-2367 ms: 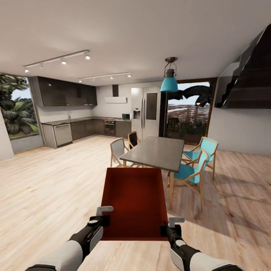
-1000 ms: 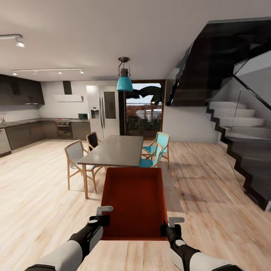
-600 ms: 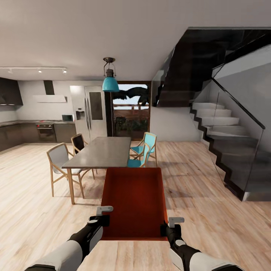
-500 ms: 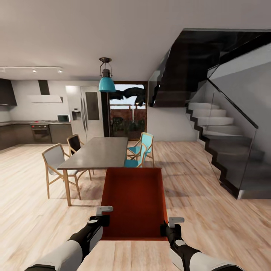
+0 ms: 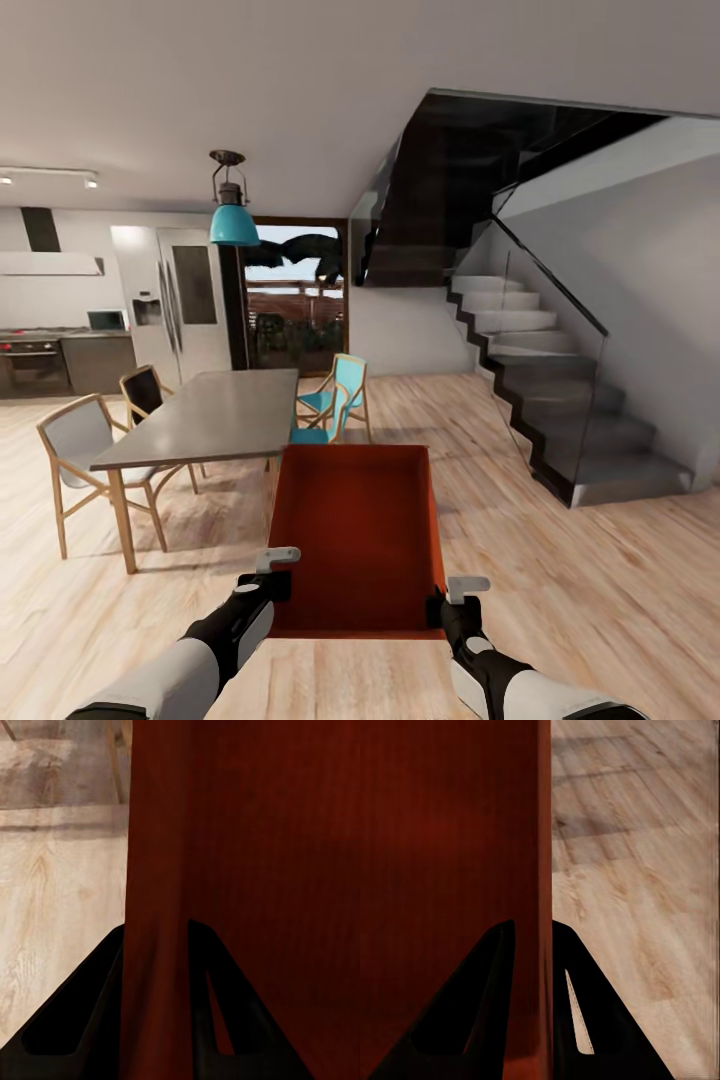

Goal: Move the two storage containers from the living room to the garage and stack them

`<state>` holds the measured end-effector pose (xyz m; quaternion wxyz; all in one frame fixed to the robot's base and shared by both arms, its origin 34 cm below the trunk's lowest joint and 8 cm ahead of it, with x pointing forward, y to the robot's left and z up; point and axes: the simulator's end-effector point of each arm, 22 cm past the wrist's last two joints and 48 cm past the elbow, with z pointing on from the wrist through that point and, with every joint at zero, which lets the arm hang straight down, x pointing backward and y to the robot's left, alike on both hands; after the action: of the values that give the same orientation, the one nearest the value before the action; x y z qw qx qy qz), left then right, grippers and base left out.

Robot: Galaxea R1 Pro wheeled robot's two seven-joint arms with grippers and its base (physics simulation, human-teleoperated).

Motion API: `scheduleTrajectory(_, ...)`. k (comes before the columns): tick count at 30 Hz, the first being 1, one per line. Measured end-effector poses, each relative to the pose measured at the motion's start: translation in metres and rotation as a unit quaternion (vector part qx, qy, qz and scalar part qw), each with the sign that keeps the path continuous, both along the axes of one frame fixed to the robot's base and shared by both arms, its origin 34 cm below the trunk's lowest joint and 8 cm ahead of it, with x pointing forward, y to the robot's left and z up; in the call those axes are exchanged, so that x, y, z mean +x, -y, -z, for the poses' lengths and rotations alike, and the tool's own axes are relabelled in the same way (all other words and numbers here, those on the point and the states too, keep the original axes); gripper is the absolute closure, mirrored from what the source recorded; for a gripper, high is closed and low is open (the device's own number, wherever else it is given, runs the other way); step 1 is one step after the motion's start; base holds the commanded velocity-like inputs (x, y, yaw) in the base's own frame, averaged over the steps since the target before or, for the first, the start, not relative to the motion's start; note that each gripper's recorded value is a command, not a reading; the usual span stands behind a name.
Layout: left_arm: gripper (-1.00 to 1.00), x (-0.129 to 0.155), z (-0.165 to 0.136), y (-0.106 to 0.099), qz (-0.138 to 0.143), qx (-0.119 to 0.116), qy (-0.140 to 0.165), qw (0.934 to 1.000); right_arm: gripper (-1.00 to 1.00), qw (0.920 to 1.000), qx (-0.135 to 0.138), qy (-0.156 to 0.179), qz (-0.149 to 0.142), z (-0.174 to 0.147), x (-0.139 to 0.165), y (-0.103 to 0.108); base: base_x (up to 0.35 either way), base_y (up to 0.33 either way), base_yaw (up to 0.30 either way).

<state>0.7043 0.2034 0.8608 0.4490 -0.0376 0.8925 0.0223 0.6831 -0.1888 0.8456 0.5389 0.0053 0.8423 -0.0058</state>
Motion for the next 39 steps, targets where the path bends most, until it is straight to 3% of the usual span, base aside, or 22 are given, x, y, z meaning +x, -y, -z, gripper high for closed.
scheduleTrajectory(14, 1.0, 0.0, -0.0005, -0.0004, 0.0, 0.0, 0.0, 1.0, 1.0, 1.0, 0.0, 0.0, 0.0, -0.0005, 0.0, -0.0003, 0.0, 0.0, -0.148)
scheduleTrajectory(39, 1.0, 0.0, -0.0004, -0.0005, 0.0, 0.0, 0.0, 1.0, 1.0, 1.0, 0.0, 0.0, 0.0, -0.0006, 0.0001, -0.0004, 0.0, 0.0, -0.276)
